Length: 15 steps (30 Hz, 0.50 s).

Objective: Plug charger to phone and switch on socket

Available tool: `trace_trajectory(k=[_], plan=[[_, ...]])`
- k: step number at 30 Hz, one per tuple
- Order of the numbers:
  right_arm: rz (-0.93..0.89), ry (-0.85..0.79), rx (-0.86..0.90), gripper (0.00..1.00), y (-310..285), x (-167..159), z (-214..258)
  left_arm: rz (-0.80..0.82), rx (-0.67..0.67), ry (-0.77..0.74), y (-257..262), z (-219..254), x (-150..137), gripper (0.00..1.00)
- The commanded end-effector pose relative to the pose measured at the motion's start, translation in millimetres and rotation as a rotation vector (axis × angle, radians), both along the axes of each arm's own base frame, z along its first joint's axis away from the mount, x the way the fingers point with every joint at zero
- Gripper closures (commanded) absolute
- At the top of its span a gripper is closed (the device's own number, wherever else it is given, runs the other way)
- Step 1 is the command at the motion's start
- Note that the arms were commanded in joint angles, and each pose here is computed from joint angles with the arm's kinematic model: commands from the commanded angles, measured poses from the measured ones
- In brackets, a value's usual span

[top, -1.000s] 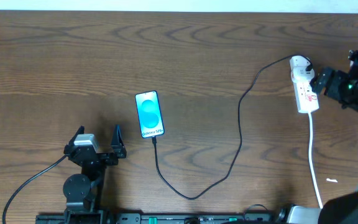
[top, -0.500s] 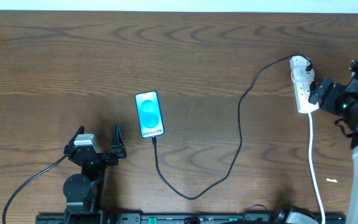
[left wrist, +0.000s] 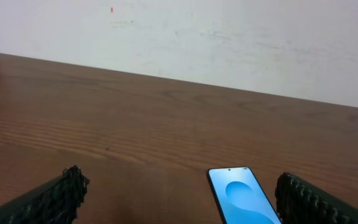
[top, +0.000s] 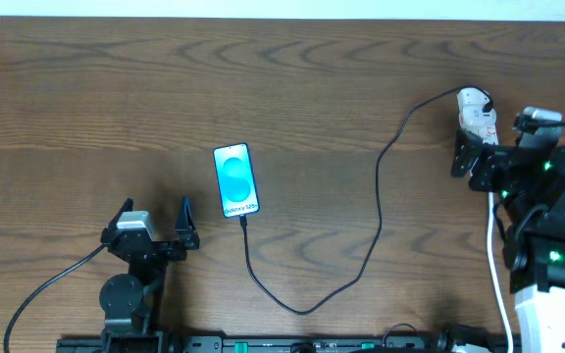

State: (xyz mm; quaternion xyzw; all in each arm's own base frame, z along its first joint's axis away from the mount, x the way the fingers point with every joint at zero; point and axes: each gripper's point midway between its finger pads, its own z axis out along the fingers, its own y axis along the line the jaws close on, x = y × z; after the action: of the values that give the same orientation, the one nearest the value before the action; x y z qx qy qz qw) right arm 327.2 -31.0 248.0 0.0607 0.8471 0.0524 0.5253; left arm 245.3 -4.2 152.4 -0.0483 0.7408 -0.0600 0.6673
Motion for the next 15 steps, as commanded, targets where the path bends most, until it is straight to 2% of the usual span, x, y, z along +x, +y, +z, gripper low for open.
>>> trace_trajectory(k=[1, 15], plan=[[0.001, -0.034, -0.009, 0.01, 5, -8, -4, -0.012, -0.007, 0.047, -2, -14, -1, 0.01], [0.023, -0.19, -0.035, 0.01, 19, -49, -20, -0.012, -0.007, 0.047, -2, -14, -1, 0.01]])
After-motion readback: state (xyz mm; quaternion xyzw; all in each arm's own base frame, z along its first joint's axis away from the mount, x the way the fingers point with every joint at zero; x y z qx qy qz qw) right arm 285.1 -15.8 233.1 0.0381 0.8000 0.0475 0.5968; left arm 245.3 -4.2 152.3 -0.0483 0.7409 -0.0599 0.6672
